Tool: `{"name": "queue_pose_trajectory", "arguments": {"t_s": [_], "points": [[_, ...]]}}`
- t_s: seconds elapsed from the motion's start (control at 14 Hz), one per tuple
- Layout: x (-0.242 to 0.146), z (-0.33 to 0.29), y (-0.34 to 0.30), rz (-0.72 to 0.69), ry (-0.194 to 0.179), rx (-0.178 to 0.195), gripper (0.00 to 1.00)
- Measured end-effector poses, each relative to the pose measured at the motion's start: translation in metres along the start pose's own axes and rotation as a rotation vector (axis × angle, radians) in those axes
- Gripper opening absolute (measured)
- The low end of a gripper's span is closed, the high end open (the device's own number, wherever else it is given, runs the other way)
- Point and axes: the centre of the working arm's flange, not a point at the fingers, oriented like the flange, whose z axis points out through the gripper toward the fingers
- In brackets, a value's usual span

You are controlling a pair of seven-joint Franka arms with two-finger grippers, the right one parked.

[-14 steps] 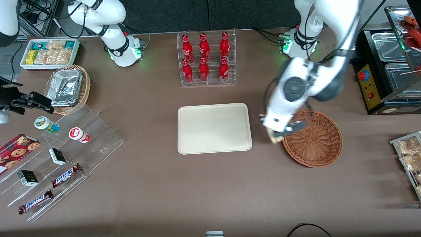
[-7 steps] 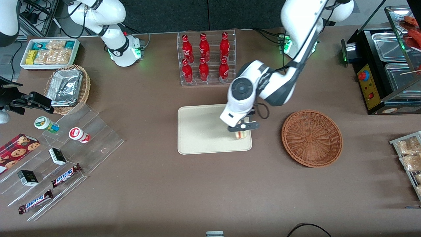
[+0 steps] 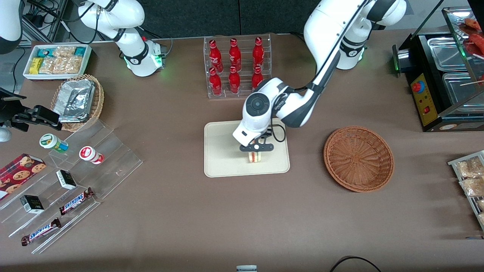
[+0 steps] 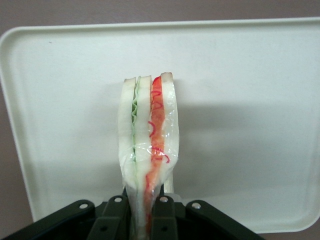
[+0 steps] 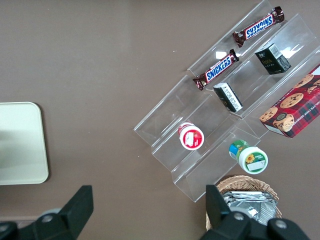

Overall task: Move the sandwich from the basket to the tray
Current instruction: 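Lower the sandwich onto the tray and open the left gripper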

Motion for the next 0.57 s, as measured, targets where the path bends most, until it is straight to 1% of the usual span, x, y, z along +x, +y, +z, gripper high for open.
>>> {"name": "queue_pose_trajectory", "arguments": {"t_s": [0.29,0.57], "points": [[0.001,0.010,0.003,0.017,0.015,-0.016,0.16],[0.002,0.019,0.003,0.019,0.011,-0.014,0.16]]}}
